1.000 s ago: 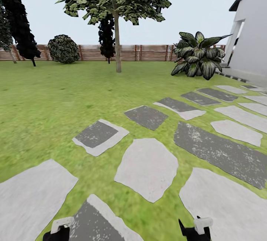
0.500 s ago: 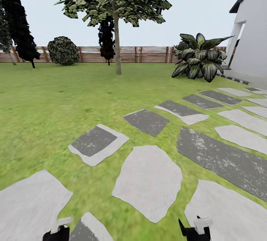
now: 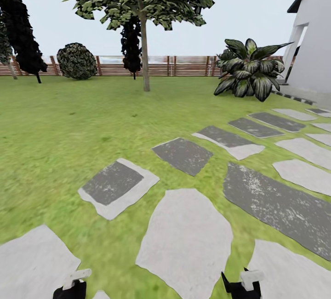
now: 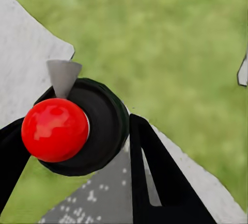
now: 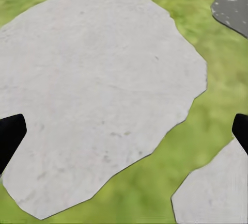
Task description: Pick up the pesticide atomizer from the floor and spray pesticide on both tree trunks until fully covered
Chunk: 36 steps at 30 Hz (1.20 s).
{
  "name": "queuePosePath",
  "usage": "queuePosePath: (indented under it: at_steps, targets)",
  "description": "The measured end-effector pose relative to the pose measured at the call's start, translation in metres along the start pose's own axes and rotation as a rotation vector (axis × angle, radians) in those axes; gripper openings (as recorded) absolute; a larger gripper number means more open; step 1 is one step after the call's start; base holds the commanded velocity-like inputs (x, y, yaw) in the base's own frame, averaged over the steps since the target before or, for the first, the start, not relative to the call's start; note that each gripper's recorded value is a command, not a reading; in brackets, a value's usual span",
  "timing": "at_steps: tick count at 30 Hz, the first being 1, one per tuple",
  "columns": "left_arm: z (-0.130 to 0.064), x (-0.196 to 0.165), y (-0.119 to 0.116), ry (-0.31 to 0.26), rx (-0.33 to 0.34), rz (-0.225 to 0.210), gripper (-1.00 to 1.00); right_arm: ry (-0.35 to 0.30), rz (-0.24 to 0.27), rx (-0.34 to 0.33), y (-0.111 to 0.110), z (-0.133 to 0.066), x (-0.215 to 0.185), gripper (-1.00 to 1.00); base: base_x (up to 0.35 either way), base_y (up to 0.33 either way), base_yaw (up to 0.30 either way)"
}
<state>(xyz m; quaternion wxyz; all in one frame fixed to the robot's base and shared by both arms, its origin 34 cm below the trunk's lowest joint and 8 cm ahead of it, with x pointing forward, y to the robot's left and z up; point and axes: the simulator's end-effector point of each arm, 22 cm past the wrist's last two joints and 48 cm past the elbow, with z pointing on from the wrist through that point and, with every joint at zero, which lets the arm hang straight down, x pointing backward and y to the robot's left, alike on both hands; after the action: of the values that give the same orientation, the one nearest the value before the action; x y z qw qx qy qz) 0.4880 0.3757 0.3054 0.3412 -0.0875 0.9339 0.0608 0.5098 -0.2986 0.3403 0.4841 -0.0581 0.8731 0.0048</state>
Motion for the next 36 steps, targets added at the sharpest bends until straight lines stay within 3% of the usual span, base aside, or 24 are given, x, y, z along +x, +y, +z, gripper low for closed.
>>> queuePosePath:
  at_steps: [36]
  targets:
    - [0.0,0.0003,0.0,0.001,0.0,0.0,-1.0,0.0,0.0,0.0,0.0,0.0,0.0001,1.0,0.34,0.0,0.0]
